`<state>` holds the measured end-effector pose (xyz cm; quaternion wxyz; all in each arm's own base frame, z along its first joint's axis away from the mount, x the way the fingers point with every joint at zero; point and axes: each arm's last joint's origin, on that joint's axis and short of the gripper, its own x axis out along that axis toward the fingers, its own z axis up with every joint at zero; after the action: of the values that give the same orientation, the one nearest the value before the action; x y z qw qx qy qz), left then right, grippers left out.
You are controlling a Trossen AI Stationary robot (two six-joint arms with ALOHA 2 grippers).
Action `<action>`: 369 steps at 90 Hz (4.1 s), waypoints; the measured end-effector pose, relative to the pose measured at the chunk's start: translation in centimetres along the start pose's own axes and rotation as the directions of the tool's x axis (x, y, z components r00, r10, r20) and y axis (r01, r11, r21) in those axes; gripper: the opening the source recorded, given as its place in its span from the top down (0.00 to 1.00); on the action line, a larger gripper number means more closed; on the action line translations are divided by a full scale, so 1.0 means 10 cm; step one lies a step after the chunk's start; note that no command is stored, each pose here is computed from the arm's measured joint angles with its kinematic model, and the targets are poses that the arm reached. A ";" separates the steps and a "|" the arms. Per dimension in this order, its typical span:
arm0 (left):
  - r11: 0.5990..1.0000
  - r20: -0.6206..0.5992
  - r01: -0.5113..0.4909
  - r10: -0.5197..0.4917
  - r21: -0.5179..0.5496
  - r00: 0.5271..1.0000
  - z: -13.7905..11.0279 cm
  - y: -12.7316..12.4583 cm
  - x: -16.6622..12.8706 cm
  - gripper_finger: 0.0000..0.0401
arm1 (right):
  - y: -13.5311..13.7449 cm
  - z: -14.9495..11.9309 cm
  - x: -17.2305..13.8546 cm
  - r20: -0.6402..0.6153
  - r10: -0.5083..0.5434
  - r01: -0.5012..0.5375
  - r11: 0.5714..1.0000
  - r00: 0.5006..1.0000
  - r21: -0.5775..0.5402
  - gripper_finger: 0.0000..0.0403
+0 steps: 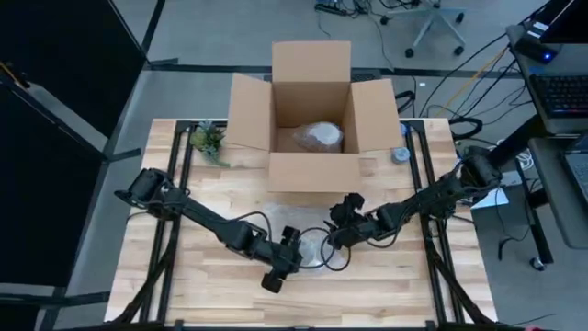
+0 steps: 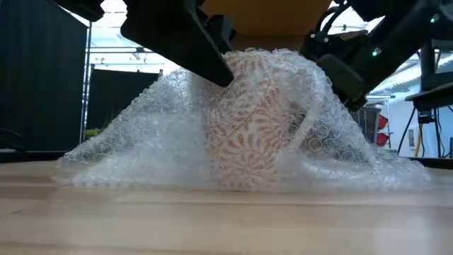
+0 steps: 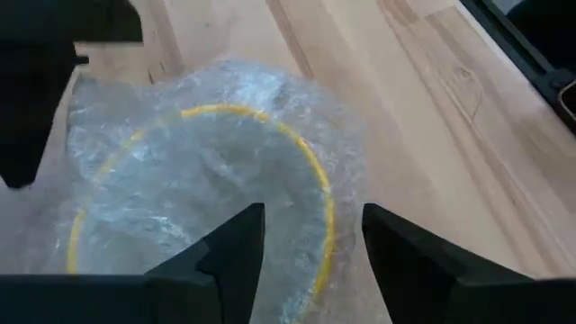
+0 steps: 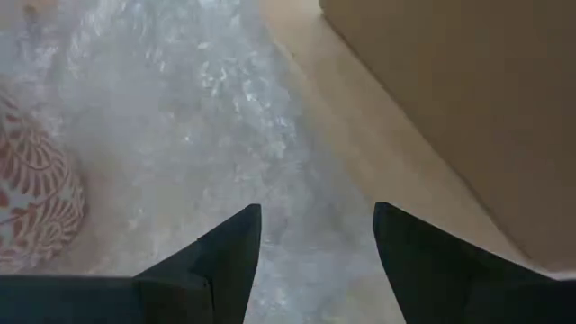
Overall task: Wrap mug
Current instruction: Wrap the orange mug with bubble wrap
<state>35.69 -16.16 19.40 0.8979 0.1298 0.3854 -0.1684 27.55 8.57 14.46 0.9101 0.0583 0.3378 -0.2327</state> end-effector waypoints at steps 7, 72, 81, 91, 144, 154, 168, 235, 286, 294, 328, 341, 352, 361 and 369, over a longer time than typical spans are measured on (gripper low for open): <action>1.000 0.000 0.008 -0.008 0.001 1.000 0.00 -0.01 0.00 0.56 | 0.05 -0.05 0.09 0.000 0.013 -0.013 1.000 1.000 -0.014 0.50; 1.000 -0.001 0.008 -0.008 -0.001 1.000 0.00 0.00 0.00 0.56 | 0.09 -0.18 0.41 -0.010 0.015 -0.016 0.999 1.000 -0.051 0.50; 1.000 -0.022 0.010 -0.010 0.003 1.000 -0.02 0.00 0.00 0.56 | 0.08 -0.17 0.42 -0.010 0.012 -0.013 0.999 1.000 -0.040 0.50; 1.000 -0.045 0.011 -0.011 0.005 0.999 -0.04 0.00 0.00 0.56 | 0.08 -0.17 0.42 -0.011 0.013 -0.013 0.999 1.000 -0.035 0.50; 1.000 -0.034 0.009 -0.009 0.006 0.999 -0.03 0.00 0.00 0.59 | 0.12 -0.14 0.42 0.004 0.076 -0.076 0.996 0.997 -0.038 0.50; 1.000 -0.035 0.003 -0.003 0.005 0.999 -0.03 0.00 0.00 0.70 | 0.13 -0.13 0.41 0.009 0.098 -0.098 0.995 0.995 -0.031 0.50; 1.000 -0.037 0.003 -0.004 -0.025 0.999 -0.03 -0.01 0.00 0.94 | 0.14 -0.12 0.40 -0.004 0.139 -0.139 0.989 0.990 -0.044 0.50; 0.989 -0.020 0.121 -0.120 0.088 0.993 0.09 -0.20 -0.07 0.98 | 0.20 0.28 0.29 0.193 0.435 -0.420 0.900 0.879 -0.116 0.50; 0.988 -0.034 0.153 -0.152 0.031 0.988 0.09 -0.33 -0.10 0.98 | -0.11 0.09 0.37 -0.130 0.286 -0.304 0.939 0.950 -0.162 0.50; 0.987 -0.043 0.157 -0.156 0.030 0.987 0.08 -0.32 -0.10 0.98 | -0.21 0.16 0.23 -0.118 0.191 -0.211 0.959 0.974 -0.189 0.50; 0.987 -0.048 0.158 -0.157 0.025 0.987 0.08 -0.28 -0.10 0.98 | -0.40 0.14 0.07 -0.171 0.006 -0.033 0.987 0.985 -0.156 0.50; 0.987 -0.047 0.157 -0.156 0.025 0.987 0.08 -0.28 -0.10 0.98 | -0.38 0.00 0.23 -0.222 -0.015 -0.010 0.994 0.975 -0.113 0.50; 0.987 -0.045 0.157 -0.156 0.025 0.987 0.08 -0.28 -0.10 0.98 | -0.26 -0.07 0.33 -0.262 0.113 -0.136 0.988 0.959 -0.073 0.50; 0.987 -0.045 0.157 -0.155 0.030 0.987 0.08 -0.28 -0.10 0.98 | -0.10 -0.06 0.37 -0.237 0.294 -0.308 0.951 0.926 -0.024 0.50; 0.987 -0.045 0.156 -0.154 0.032 0.987 0.08 -0.28 -0.10 0.98 | 0.02 0.00 0.35 -0.181 0.465 -0.473 0.881 0.867 0.000 0.50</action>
<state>34.46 -18.83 20.39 0.8713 0.1188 0.4103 -0.2417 30.00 7.44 12.25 0.9070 0.1387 0.3975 0.0088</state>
